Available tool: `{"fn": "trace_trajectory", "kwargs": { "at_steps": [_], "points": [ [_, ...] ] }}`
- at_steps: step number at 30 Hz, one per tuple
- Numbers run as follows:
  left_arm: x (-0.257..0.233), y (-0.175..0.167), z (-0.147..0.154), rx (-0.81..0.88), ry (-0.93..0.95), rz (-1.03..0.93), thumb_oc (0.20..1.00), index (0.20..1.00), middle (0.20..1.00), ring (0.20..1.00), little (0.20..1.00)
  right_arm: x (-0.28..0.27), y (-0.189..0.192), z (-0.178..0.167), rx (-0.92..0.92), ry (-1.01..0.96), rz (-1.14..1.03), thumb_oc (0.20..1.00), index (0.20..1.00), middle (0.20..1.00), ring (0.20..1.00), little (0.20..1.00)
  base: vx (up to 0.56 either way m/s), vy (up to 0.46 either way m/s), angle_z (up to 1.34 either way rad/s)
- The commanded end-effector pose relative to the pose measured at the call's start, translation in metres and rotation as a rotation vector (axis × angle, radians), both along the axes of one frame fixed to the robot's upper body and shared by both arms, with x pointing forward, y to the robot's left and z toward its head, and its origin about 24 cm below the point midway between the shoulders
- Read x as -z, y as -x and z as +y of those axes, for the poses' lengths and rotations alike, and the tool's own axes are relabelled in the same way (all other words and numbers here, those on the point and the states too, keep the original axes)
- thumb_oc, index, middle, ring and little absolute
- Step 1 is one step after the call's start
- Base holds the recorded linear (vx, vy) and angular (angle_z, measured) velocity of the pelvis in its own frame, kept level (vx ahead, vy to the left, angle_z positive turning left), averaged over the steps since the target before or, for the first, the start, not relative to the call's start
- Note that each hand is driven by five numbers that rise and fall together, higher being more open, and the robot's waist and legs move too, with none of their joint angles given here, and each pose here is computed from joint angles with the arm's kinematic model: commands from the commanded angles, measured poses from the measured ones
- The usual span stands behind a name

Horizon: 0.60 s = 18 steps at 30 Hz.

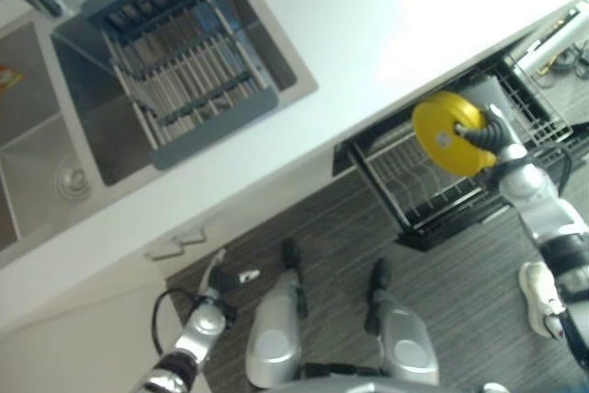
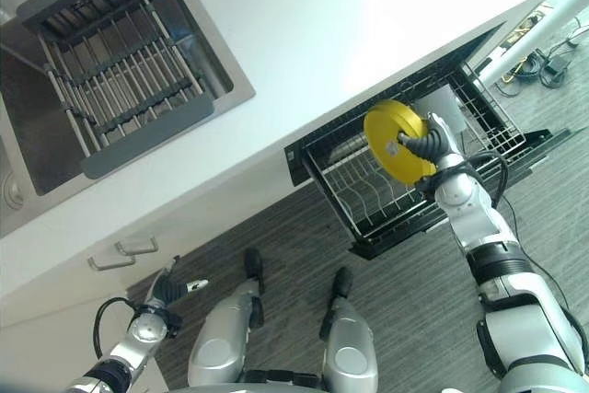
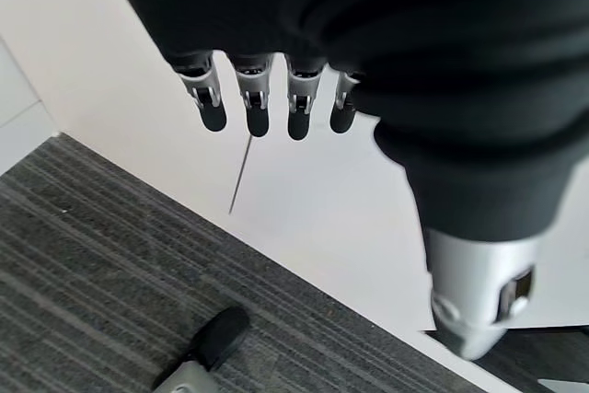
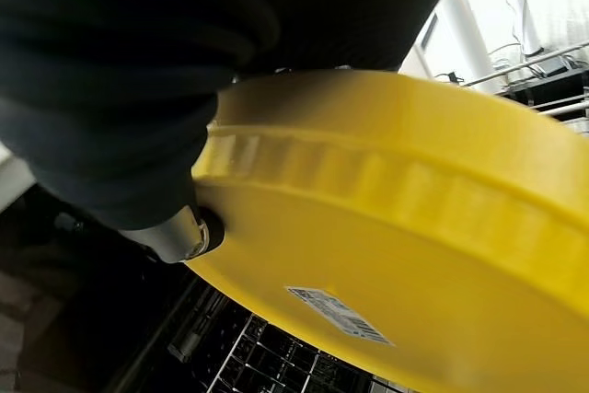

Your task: Place the dishes in the dishwasher.

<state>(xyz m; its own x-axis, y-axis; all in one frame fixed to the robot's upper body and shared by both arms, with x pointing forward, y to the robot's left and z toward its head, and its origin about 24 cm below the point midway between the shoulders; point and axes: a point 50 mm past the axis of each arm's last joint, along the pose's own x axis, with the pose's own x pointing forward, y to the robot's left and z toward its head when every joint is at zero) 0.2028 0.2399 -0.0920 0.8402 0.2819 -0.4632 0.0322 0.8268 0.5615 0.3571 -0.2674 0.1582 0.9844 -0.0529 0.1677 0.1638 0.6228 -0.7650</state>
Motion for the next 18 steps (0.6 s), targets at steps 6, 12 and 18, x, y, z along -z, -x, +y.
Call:
{"fn": "trace_trajectory", "kwargs": {
  "at_steps": [6, 12, 18],
  "points": [
    [-0.011, -0.013, 0.005, -0.041, 0.033, -0.067, 1.000, 1.000, 1.000, 1.000, 1.000, -0.033, -0.015, -0.019, 0.166, 0.296, -0.070, 0.200, 0.200, 0.200, 0.200, 0.200, 0.04, 0.014, 0.14],
    [-0.023, -0.030, -0.005, -0.013, 0.080, -0.157, 1.000, 1.000, 1.000, 1.000, 1.000, -0.039, -0.022, -0.018, 0.338, 0.500, -0.231, 0.200, 0.200, 0.200, 0.200, 0.200, -0.01, 0.001, 0.09],
    [-0.021, -0.032, -0.024, 0.049, 0.124, -0.172, 1.000, 1.000, 1.000, 1.000, 1.000, -0.068, -0.020, -0.016, 0.505, 0.657, -0.525, 0.200, 0.200, 0.200, 0.200, 0.200, -0.08, 0.046, 0.06]
  ]
}}
